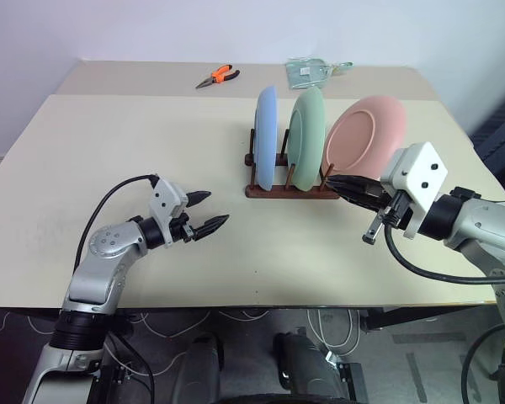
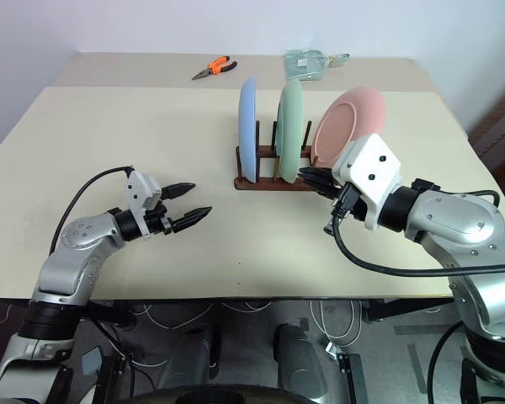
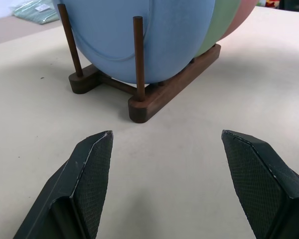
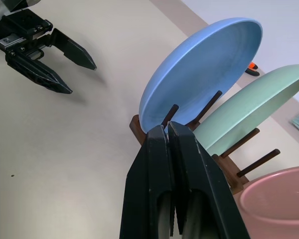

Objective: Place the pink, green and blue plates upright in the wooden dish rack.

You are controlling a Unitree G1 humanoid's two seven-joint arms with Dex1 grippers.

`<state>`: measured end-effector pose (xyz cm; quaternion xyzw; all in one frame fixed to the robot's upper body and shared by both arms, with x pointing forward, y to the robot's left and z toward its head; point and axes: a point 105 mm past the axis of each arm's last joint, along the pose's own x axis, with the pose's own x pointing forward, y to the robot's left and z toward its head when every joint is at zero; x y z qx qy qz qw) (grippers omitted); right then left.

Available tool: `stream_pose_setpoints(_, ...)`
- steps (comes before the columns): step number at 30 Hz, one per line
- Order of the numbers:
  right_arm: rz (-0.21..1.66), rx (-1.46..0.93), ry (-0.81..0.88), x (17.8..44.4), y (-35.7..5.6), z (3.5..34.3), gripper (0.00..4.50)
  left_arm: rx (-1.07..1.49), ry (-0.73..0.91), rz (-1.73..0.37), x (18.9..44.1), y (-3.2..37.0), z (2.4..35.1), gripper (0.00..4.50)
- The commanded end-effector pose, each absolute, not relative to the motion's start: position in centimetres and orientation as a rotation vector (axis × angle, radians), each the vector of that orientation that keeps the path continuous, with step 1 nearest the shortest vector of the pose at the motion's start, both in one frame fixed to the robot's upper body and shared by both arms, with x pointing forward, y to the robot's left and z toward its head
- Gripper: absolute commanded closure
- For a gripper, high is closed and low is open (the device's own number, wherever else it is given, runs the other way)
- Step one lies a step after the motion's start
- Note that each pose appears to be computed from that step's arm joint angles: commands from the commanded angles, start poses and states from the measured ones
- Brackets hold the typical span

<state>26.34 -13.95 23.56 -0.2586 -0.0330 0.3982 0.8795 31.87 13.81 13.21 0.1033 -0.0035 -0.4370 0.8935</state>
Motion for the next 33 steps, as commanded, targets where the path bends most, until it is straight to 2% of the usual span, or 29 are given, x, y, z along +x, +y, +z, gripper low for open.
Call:
stream_pose_setpoints(1,0.626,-0.683,-0.003,28.8,-18.4,23.0,4.43,0.238,-0.044,-0.927,31.7,13.6,14.3,0.90)
stream_pose_setpoints(3,0.414,-0.876,0.153,31.0,-24.5,20.7,4.43,0.244,-0.035,-0.942,31.8,13.5,14.2,0.90)
stream_pose_setpoints(4,0.380,-0.928,0.185,31.3,-25.8,20.2,4.43,0.246,-0.034,-0.945,31.8,13.5,14.2,0.90)
stream_pose_setpoints(7,0.387,-0.951,0.171,31.6,-26.1,20.1,4.43,0.246,-0.033,-0.946,31.8,13.5,14.1,0.90)
stream_pose_setpoints(19,0.354,-0.975,0.101,32.5,-26.2,20.9,4.43,0.245,-0.029,-0.947,31.8,13.5,13.9,0.90)
stream_pose_setpoints(25,0.337,-0.991,-0.053,35.1,-23.8,23.3,4.43,0.245,-0.031,-0.949,31.8,13.4,13.9,0.90)
stream_pose_setpoints(29,0.419,-0.954,-0.145,35.1,-20.8,24.6,4.43,0.246,-0.035,-0.937,31.8,13.6,14.0,0.90)
stream_pose_setpoints(33,0.448,-0.970,-0.129,35.0,-20.3,24.1,4.43,0.246,-0.032,-0.930,31.6,13.8,13.9,0.90)
